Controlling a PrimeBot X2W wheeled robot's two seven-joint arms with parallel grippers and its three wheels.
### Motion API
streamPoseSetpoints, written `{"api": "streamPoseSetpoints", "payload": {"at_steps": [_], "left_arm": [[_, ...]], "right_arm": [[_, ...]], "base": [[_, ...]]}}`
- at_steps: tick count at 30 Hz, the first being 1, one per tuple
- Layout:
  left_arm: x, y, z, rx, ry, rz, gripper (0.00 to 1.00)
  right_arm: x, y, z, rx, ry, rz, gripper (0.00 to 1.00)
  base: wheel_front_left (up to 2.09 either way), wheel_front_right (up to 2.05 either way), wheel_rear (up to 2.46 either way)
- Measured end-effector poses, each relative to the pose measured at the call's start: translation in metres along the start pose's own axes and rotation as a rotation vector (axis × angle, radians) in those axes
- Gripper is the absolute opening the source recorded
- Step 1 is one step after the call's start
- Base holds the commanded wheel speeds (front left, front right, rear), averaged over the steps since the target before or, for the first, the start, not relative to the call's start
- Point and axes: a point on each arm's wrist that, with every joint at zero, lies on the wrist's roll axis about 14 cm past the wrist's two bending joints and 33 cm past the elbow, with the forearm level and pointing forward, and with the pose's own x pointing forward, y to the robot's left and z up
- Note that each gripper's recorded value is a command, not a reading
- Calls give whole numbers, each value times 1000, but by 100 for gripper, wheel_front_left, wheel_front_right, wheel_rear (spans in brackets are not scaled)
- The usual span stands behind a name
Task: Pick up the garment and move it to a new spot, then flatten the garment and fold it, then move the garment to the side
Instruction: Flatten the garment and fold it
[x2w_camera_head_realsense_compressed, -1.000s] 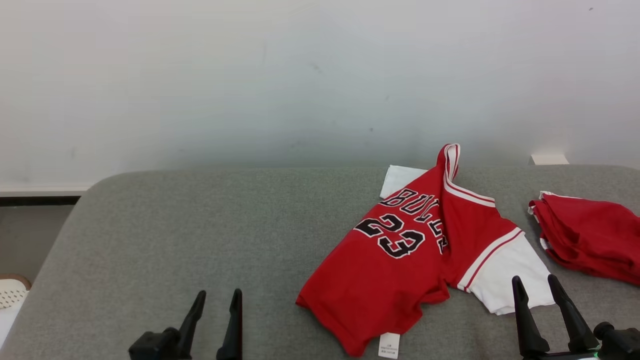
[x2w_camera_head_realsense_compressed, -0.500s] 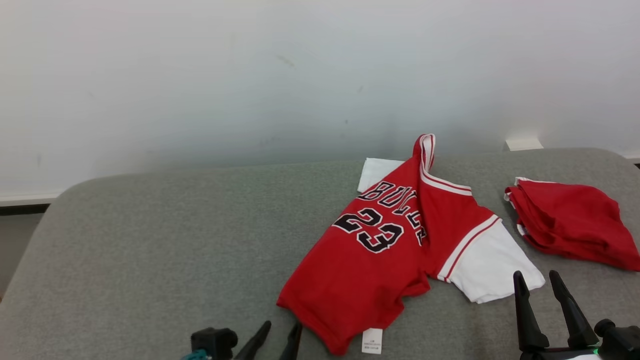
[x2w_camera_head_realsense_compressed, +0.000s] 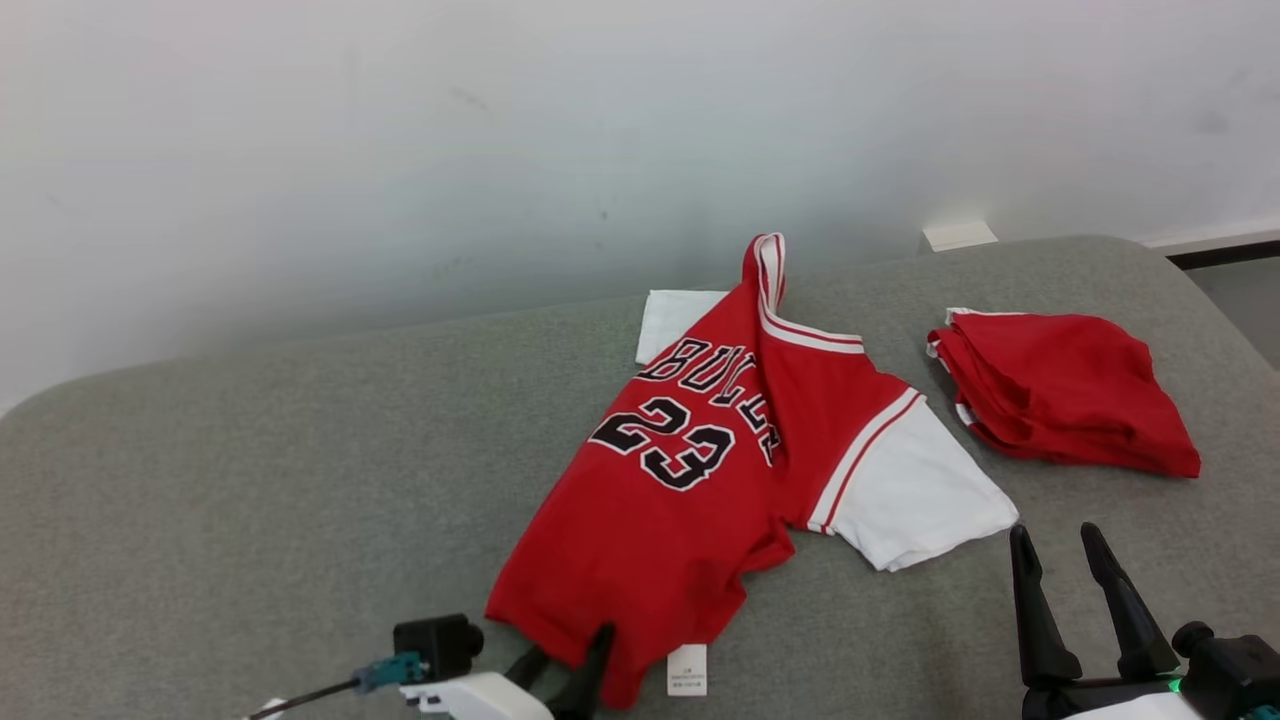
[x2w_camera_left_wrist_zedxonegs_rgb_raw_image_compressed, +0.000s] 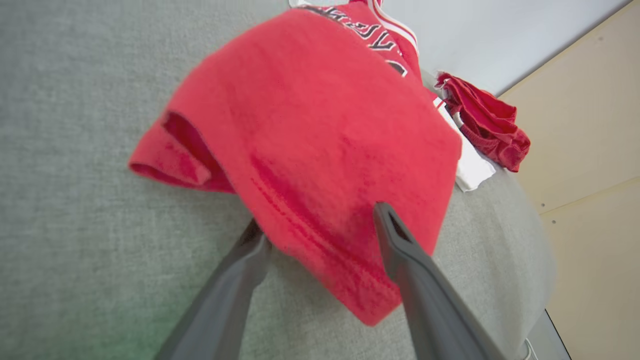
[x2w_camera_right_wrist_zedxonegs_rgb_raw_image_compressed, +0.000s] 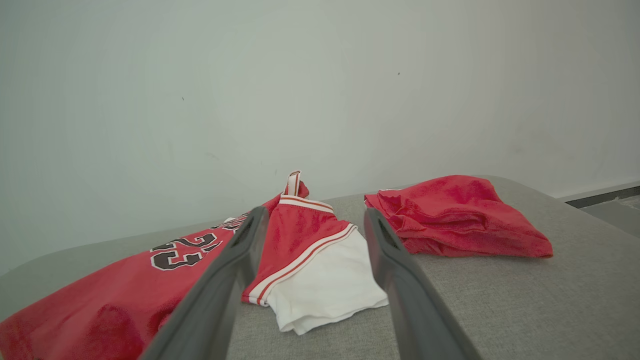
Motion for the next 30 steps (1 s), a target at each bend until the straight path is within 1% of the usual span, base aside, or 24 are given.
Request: {"api": "streamPoseSetpoints", "payload": {"at_steps": [1,2,3,6,11,15,20,23,25,26,27,30], "left_arm": [[3,-2,3,6,-6,-8,81],[5,-4,9,7,-31,-16,16],[8,-6,17,9,-59,-25,0],[9,-4,39,18,-136,-28,0],[2,16,70,54,-233,14,0],[1,36,103,139,-306,72,0],[13,55,135,184,-334,125,0],[22,77,153,230,-336,194,0],[29,86,152,245,-308,222,0],[33,88,147,247,-288,226,53],[37,88,141,243,-270,225,100],[44,84,129,227,-246,214,100]], "right_arm": [[-1,-1,0,-1,0,-5,100],[-1,-3,0,-1,0,-10,100],[-2,-4,1,-1,-2,-15,100],[-2,-6,3,-2,-7,-20,100],[0,-2,1,5,-5,-9,100],[2,-1,-1,6,0,-7,100],[6,-3,-9,-4,26,-9,100],[13,0,-10,-8,32,4,100],[14,1,-13,-11,40,7,100],[14,0,-14,-14,45,3,100],[14,-2,-15,-17,50,-1,100],[15,-6,-16,-21,56,-9,100]], "base": [[0,0,0],[0,0,0],[0,0,0],[0,0,0],[0,0,0],[0,0,0],[0,0,0],[0,0,0],[0,0,0],[0,0,0],[0,0,0],[0,0,0]]}}
